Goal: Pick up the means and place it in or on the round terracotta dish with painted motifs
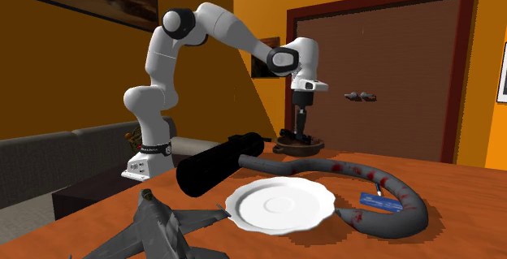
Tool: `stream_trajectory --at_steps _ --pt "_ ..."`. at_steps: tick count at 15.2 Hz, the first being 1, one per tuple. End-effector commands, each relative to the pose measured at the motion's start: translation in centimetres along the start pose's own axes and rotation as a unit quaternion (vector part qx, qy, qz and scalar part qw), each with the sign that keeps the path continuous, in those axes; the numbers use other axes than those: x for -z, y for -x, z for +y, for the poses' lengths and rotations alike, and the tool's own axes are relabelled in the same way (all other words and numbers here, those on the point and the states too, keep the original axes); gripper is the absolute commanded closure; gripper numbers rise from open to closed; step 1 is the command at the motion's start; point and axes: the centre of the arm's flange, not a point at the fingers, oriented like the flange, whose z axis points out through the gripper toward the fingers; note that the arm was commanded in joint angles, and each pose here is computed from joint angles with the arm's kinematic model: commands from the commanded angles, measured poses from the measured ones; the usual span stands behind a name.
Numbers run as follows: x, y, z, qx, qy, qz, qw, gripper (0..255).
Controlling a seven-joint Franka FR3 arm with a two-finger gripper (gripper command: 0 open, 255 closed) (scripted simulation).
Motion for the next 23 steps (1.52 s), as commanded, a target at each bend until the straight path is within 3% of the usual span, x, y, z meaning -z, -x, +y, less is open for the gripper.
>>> stream_trajectory --at_steps 1,8,9,14,18,23 --pt "-0.5 -0.1 0.1 0.000 0.000 0.000 1.0000 255" --pt "-0.5 -0.1 0.1 0.000 0.000 0.000 1.0000 255" --pt "-0.5 -0.1 0.1 0.000 0.000 0.000 1.0000 0" --pt "-0.5 -0.1 0.1 0.000 0.000 0.000 1.0000 0" --pt "4.5 -0.1 0.1 0.000 0.000 0.000 1.0000 0" --pt "4.5 -0.1 0.1 0.000 0.000 0.000 1.0000 0"
